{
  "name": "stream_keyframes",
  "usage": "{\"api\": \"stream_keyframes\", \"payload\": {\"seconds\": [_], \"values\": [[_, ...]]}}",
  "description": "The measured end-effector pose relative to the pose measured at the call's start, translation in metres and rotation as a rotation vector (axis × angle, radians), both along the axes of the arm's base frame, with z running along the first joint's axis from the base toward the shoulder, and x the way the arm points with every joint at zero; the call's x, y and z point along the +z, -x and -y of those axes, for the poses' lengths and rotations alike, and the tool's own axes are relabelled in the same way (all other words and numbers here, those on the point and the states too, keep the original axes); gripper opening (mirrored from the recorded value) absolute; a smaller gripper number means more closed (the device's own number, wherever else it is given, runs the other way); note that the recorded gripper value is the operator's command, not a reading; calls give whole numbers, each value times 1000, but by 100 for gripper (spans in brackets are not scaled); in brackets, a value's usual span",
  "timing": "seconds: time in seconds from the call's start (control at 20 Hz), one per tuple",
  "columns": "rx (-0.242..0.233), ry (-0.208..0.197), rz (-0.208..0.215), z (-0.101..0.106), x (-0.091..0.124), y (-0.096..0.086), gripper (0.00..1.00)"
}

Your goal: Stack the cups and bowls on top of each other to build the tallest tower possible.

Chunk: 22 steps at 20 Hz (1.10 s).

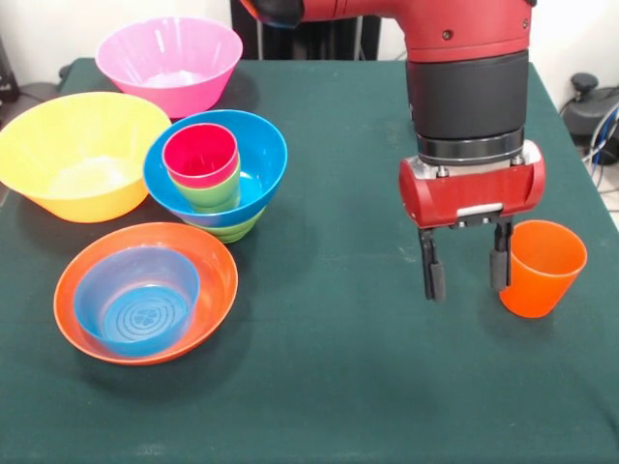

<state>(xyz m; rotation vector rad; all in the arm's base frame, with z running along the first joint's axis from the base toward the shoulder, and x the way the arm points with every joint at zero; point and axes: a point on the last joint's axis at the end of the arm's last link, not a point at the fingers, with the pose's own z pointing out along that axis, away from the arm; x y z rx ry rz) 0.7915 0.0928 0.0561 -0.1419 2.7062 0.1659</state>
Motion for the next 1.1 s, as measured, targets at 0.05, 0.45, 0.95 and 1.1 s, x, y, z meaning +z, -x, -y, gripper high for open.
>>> {"api": "stream_keyframes", "payload": {"seconds": [0.05, 0.45, 0.95, 1.1], "values": [[-4, -8, -5, -1, -2, 0, 100], [-38, -84, -73, -9, -22, 7, 100], [-57, -128, -101, -7, -37, 10, 100], [-56, -142, -102, -10, -38, 10, 100]]}}
